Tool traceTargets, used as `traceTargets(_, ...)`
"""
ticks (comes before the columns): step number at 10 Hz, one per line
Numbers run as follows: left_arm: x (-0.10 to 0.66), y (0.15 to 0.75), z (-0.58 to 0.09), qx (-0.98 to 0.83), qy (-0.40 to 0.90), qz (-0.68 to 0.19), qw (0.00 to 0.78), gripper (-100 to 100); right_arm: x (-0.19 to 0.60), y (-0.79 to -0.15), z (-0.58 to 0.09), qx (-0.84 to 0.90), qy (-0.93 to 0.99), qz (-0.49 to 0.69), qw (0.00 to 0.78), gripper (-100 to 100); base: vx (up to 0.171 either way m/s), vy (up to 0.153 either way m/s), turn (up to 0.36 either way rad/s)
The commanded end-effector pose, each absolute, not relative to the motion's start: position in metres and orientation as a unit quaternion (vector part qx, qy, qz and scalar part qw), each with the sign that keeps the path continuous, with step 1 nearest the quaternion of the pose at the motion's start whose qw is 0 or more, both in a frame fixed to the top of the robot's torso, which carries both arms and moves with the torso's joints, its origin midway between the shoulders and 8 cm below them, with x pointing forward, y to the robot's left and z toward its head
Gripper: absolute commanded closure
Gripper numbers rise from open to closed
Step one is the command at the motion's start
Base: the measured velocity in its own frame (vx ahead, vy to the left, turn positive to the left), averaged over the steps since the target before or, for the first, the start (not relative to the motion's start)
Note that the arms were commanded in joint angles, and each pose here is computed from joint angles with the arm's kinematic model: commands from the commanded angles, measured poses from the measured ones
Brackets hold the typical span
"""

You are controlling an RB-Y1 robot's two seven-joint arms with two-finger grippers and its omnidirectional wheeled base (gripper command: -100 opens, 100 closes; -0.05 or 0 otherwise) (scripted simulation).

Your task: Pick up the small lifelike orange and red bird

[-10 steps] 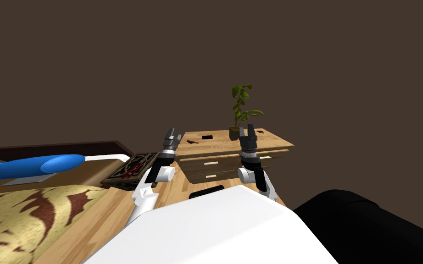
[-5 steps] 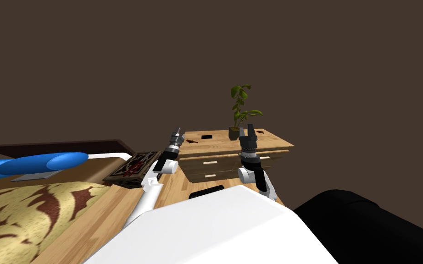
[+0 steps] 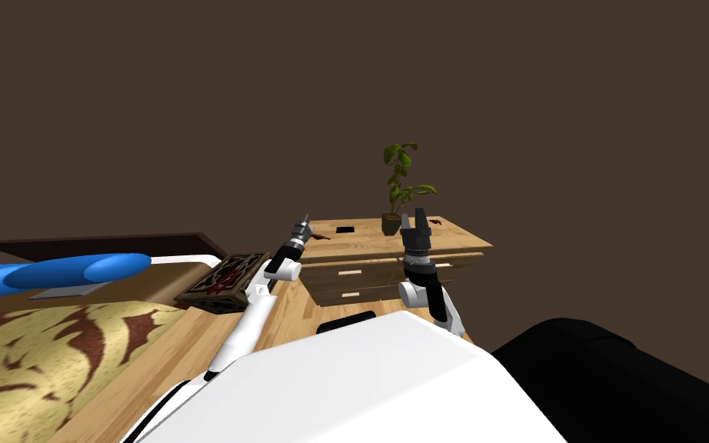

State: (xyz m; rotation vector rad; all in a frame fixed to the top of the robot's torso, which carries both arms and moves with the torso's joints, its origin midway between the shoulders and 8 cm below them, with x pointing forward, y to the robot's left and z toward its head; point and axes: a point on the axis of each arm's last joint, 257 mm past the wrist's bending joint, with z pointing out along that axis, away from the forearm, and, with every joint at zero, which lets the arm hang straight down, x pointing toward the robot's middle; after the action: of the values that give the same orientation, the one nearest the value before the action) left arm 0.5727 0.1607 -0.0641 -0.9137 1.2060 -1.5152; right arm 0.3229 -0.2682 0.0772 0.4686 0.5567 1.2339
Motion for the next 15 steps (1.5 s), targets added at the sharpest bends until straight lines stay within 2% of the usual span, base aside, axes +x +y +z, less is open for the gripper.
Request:
traceTargets(1,0.582,0.16,-0.072,-0.383,0.506,-0.611,0.473,-100,0.323,-0.268,0.077,0.215,0.255,0.566,0.754,0,-0.005,-0.037,0.011)
traceTargets(15,0.662,0.196,-0.161,-0.481,0.618,-0.466,0.412,-100,0.323,-0.268,0.077,0.215,0.255,0.566,0.754,0,0.001,-0.05,0.011)
